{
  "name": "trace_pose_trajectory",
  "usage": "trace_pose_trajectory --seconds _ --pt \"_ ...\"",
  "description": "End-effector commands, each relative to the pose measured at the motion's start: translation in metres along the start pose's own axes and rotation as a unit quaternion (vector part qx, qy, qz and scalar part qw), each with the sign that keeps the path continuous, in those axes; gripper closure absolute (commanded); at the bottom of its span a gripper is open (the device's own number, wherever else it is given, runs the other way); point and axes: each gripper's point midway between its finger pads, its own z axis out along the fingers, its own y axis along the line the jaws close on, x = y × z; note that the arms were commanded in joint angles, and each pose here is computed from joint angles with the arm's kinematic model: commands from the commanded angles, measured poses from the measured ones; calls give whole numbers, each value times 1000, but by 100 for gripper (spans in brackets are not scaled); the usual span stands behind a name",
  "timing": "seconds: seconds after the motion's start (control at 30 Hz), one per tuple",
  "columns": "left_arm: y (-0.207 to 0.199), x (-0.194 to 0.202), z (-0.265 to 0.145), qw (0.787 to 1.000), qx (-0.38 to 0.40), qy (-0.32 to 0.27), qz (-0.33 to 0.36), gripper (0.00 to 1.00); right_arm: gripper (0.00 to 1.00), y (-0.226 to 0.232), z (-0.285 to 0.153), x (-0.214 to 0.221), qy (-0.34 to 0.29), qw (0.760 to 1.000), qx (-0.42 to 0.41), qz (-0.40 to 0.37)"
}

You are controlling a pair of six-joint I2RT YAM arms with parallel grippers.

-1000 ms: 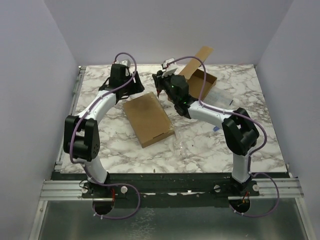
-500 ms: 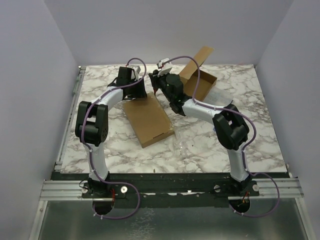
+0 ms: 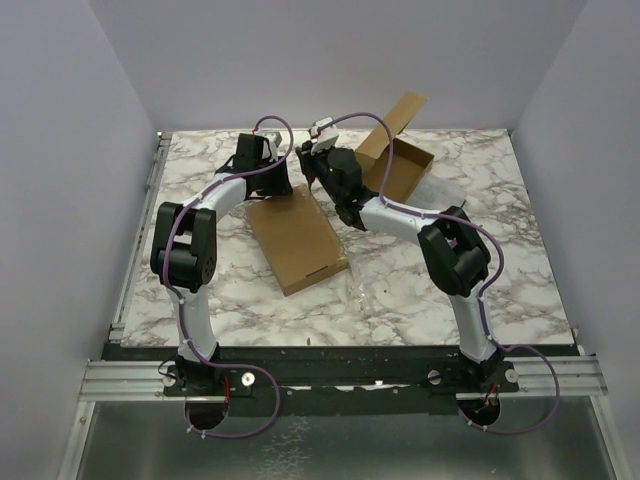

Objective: Unpack the express box
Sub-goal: Cut the express box at the center of the board.

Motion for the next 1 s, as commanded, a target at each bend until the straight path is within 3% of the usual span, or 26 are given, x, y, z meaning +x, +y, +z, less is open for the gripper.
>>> trace_pose_trajectory --seconds 0.0,0.77,0.97 --pt "11 20 7 1000 -9 24 -3 56 100 -4 7 -8 -14 1000 7 -14" --pt "16 28 14 999 -21 38 -20 60 100 -2 4 10 20 999 -4 -29" --pt "21 32 18 998 -34 45 -30 63 100 -7 -1 18 54 998 9 -41"
